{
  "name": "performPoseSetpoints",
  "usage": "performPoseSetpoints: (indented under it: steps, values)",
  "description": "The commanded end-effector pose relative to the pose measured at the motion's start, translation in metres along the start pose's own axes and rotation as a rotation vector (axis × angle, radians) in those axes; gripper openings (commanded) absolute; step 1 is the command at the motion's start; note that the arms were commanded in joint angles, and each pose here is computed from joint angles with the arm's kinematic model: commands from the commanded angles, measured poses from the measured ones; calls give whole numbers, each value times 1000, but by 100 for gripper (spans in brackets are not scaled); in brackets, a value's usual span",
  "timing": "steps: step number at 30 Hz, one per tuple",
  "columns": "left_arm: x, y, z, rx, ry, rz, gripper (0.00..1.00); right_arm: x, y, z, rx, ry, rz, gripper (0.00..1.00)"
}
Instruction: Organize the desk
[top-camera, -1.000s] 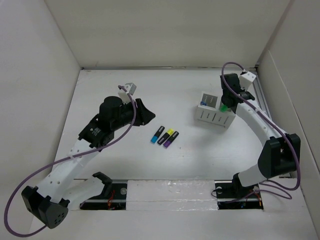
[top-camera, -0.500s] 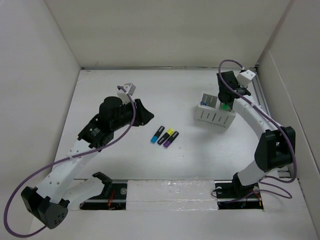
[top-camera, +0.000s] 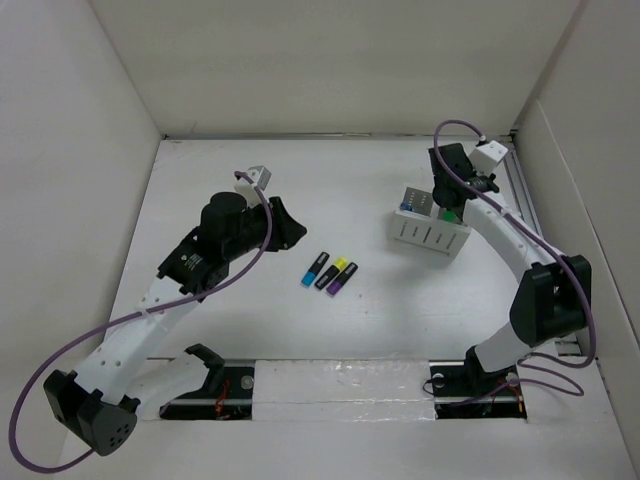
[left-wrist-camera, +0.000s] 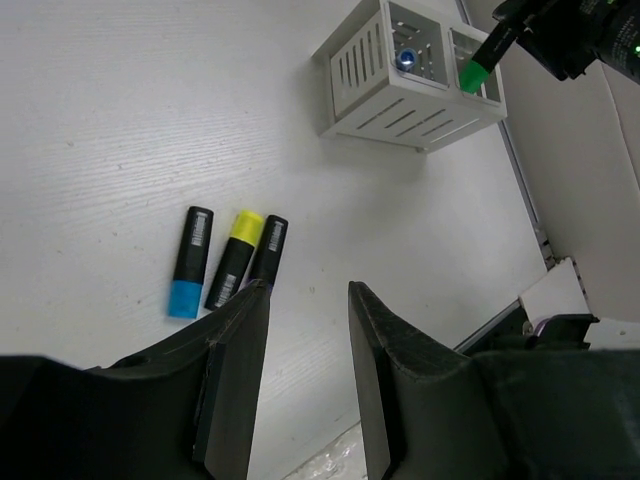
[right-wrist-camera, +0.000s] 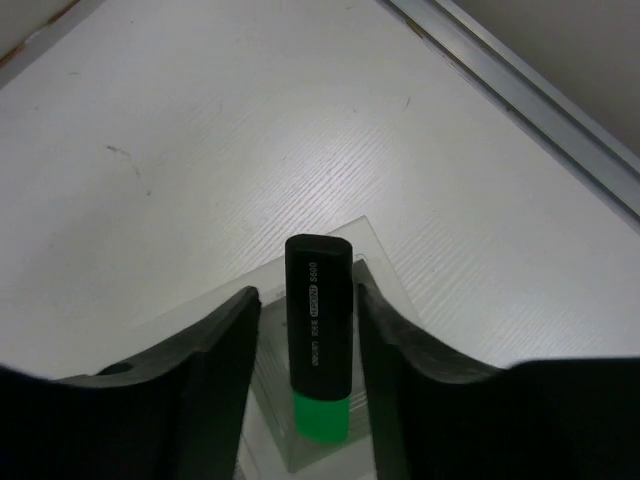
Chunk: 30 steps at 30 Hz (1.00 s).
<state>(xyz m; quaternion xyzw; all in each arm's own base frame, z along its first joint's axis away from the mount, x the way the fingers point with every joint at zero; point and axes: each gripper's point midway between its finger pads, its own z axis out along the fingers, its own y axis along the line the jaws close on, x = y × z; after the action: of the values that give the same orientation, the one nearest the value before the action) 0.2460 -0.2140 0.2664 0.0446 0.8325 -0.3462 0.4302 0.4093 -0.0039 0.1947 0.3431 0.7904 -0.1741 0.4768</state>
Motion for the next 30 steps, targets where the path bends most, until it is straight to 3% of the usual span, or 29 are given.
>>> performPoseSetpoints:
  steps: [1, 2, 4, 7, 9, 10, 12, 13, 17, 20, 21, 22, 25, 30]
  values:
    - [-21, -9, -5, 10, -61, 22, 34, -26, 2, -20, -43, -41, 46, 53]
    - [-22, -7, -5, -3, -62, 21, 34, -26, 2, -22, -52, -30, 50, 61]
    - [-24, -5, -3, -20, -62, 27, 34, -30, -1, -32, -87, -20, 73, 66]
    - [-25, 0, -2, -52, -57, 39, 34, -37, -2, -54, -180, -24, 116, 67]
    - [-24, 4, -1, -73, -52, 41, 34, -36, 2, -66, -249, -19, 120, 55]
    - [-24, 5, 0, -76, -47, 40, 34, -31, 11, -78, -330, 17, 110, 36]
    - [-22, 6, 2, -81, -39, 39, 34, -26, 24, -113, -486, 55, 116, 16]
    - [-24, 9, 2, -88, -42, 33, 34, -3, 31, -125, -558, 112, 83, 3]
    - [-30, 13, 3, -105, -50, 25, 33, 64, 45, -188, -760, 301, 47, 0]
    - [-37, 9, 1, -96, -65, 30, 33, 120, 49, -223, -844, 474, 16, 10]
    - [-42, 9, 0, -99, -75, 27, 33, 138, 52, -227, -839, 515, -1, 19]
    - [-44, 8, -1, -97, -81, 29, 33, 155, 55, -243, -869, 556, -24, 39]
    - [-50, 3, -2, -83, -95, 35, 33, 188, 63, -243, -833, 577, -102, 55]
    - [-53, 2, 1, -75, -94, 56, 33, 210, 90, -238, -781, 608, -194, 57]
